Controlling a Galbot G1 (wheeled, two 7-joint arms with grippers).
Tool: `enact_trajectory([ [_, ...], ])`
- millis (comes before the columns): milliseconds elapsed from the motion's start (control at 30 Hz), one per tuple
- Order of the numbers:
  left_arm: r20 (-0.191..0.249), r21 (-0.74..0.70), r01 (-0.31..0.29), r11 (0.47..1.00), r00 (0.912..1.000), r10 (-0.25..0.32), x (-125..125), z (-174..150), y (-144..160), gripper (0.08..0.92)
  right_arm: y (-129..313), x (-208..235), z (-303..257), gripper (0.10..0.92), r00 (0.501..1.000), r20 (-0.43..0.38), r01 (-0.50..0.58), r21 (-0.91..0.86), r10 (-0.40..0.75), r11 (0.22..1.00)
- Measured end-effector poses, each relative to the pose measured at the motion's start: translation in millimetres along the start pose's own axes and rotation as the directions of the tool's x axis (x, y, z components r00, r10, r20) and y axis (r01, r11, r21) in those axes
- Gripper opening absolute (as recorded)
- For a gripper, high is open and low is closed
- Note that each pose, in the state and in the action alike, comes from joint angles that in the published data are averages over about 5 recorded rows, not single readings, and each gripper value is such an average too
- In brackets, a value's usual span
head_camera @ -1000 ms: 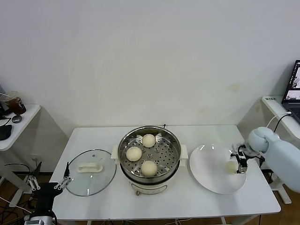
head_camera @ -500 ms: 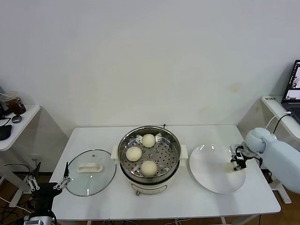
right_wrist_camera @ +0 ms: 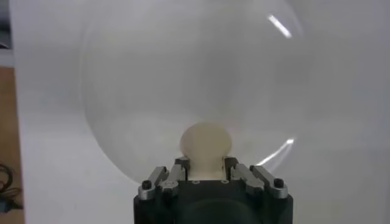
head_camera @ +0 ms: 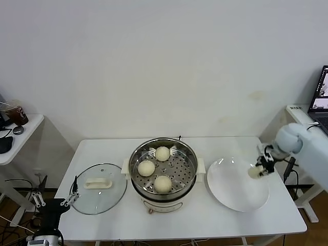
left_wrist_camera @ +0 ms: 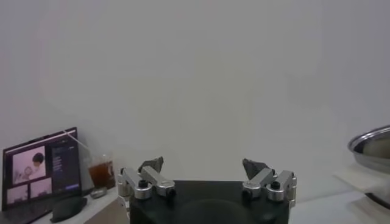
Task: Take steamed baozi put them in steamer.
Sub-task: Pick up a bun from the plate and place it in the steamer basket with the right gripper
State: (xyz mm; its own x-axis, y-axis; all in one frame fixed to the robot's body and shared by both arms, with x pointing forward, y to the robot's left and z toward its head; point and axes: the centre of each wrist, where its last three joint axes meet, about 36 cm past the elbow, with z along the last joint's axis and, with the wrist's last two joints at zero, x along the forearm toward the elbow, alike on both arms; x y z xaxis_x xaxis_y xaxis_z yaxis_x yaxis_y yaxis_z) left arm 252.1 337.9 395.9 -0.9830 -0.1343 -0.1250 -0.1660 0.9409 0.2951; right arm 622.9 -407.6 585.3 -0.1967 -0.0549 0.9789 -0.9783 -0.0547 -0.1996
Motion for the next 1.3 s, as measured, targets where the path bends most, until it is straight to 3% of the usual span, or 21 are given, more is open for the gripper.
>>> enact_trajectory([
  [300, 0.012, 0.007, -0.011, 1.0, 0.9999, 0.011, -4.1, -2.9, -4.3, 0.823, -25.9, 87.2, -97.5, 0.391, 0.989, 0.133, -0.077, 0.071, 0.067, 0.995],
  [500, 0.011, 0.008, -0.008, 1.0, 0.9999, 0.008, -3.8, -2.9, -4.3, 0.823, -24.2, 105.3, -175.3, 0.39, 0.98, 0.196, -0.066, 0.106, 0.044, 0.992],
  [900, 0.017, -0.002, 0.005, 1.0, 0.9998, -0.005, -2.1, -6.5, 1.3, 0.823, -16.4, 69.0, -274.1, 0.391, 0.985, 0.17, -0.003, 0.104, -0.015, 0.995],
  [1300, 0.023, -0.004, 0.009, 1.0, 0.9997, -0.009, -2.6, -8.5, 2.2, 0.823, -13.7, 6.6, -309.0, 0.391, 0.992, 0.115, 0.041, 0.088, -0.051, 0.995],
])
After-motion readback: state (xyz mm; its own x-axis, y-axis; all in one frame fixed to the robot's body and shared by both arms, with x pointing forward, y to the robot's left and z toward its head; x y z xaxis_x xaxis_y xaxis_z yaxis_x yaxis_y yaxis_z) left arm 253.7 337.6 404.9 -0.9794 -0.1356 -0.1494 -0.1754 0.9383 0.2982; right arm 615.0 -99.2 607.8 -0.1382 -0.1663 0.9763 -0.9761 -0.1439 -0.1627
